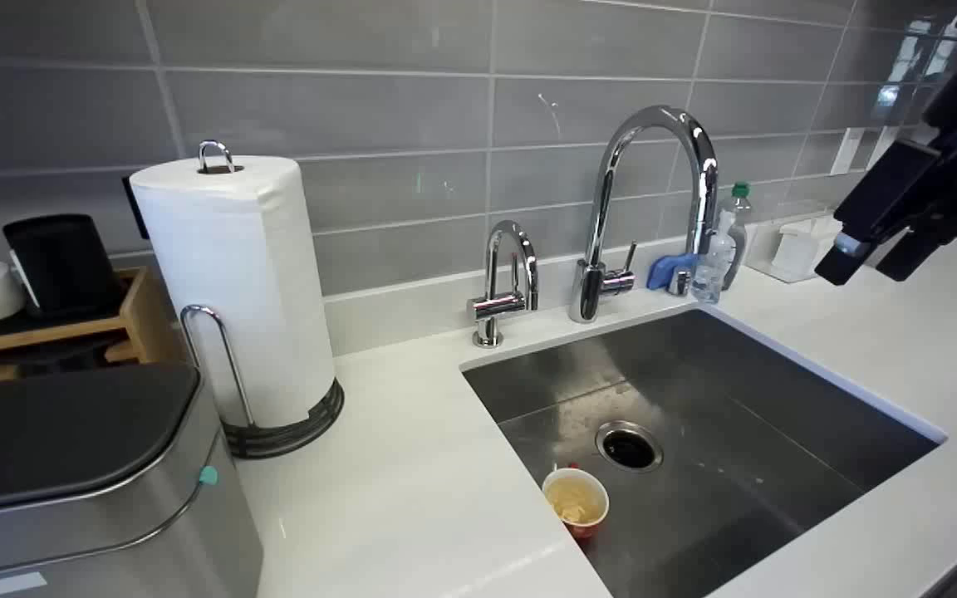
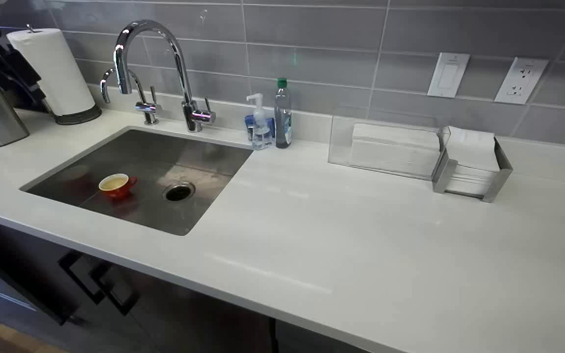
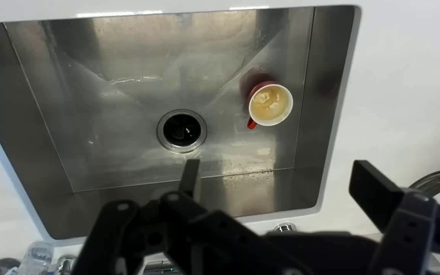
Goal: Remove a piece of paper towel from the roll on the left and put it on the right side of the counter
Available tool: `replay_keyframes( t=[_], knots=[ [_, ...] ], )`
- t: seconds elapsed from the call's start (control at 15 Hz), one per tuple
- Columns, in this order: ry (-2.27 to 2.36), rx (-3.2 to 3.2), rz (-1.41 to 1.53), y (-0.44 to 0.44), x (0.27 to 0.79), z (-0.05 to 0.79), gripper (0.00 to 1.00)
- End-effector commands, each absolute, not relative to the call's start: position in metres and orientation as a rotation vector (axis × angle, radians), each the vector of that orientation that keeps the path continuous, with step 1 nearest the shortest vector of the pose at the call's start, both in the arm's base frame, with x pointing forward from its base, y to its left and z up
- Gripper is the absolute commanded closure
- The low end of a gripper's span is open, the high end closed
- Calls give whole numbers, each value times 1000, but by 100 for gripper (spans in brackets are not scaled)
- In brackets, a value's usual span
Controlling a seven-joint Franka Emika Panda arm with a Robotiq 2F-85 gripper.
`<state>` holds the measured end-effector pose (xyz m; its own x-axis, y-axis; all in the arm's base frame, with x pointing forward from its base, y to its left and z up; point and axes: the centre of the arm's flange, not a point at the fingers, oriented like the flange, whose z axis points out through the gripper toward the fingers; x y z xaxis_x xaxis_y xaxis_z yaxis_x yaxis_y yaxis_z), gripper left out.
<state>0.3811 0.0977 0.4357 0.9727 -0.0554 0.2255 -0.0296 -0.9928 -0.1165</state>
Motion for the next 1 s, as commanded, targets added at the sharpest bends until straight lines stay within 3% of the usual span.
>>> replay_keyframes(
  t=[0.0,0.47,0.93],
  knots=[
    [65,-3008,-348,98,381,436,0],
    [35,-3027,-350,109,388,437,0],
    [-375,-3048,-412,264,442,473,0]
  ],
)
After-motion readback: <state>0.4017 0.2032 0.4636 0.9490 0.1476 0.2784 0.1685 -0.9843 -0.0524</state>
